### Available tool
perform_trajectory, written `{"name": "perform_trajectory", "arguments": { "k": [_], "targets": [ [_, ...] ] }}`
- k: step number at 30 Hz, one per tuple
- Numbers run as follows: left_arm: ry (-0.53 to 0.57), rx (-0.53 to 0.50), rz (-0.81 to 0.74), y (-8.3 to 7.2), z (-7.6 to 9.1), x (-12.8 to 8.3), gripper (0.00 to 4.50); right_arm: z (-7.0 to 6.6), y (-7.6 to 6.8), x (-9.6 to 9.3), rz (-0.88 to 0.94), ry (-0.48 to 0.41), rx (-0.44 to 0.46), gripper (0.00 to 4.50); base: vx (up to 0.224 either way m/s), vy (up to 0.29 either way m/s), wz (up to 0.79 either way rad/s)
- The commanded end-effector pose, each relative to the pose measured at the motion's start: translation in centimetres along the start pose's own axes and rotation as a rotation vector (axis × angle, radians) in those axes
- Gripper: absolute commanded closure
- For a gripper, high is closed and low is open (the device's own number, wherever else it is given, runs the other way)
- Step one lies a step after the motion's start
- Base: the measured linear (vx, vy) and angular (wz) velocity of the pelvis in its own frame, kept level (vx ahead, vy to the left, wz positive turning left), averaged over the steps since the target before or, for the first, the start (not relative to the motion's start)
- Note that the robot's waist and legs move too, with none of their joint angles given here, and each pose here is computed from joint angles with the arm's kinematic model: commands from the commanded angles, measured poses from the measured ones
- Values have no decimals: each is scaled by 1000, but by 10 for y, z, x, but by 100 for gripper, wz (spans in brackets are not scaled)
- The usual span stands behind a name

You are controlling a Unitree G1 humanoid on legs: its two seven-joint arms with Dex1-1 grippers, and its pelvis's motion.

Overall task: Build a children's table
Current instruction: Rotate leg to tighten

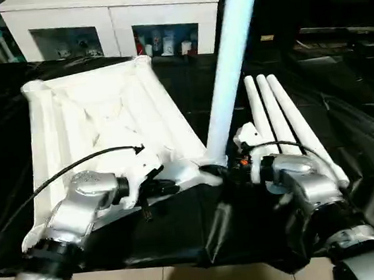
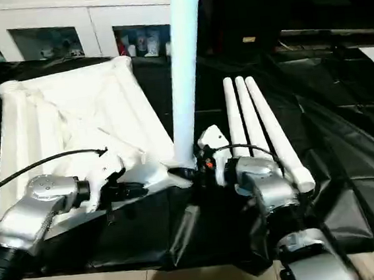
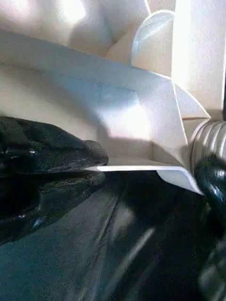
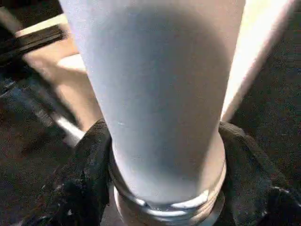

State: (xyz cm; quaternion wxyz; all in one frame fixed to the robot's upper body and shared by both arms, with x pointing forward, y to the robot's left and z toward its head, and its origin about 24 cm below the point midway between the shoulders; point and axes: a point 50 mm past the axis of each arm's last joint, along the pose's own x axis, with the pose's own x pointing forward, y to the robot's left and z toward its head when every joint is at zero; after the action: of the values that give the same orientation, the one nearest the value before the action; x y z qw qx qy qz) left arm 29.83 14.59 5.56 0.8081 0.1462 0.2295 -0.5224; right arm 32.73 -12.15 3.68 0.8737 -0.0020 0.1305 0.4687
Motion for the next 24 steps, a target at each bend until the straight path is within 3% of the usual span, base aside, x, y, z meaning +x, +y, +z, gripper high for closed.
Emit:
{"name": "perform_trajectory", "arguments": {
  "k": [1,3,6,11,16,22,24],
  "targets": [
    [-19,-34,74,6,5,10,450,-19,-3,6,-149,64,75,173,0,0,0],
    [-11,-92,191,13,13,27,450,-23,0,23,-322,63,149,173,0,0,0],
    [-14,-123,239,16,20,38,450,-22,2,34,-418,59,198,173,0,0,0],
    [-5,-167,367,19,35,60,450,-11,10,59,-591,40,271,174,0,0,0],
    [4,-161,408,19,41,68,450,0,19,76,-604,43,246,174,0,0,0],
    [3,-144,382,20,40,64,450,14,22,81,-486,-62,246,174,0,0,0],
    [-2,-130,365,20,39,61,450,18,20,78,-448,-103,238,118,0,0,0]
  ]
}}
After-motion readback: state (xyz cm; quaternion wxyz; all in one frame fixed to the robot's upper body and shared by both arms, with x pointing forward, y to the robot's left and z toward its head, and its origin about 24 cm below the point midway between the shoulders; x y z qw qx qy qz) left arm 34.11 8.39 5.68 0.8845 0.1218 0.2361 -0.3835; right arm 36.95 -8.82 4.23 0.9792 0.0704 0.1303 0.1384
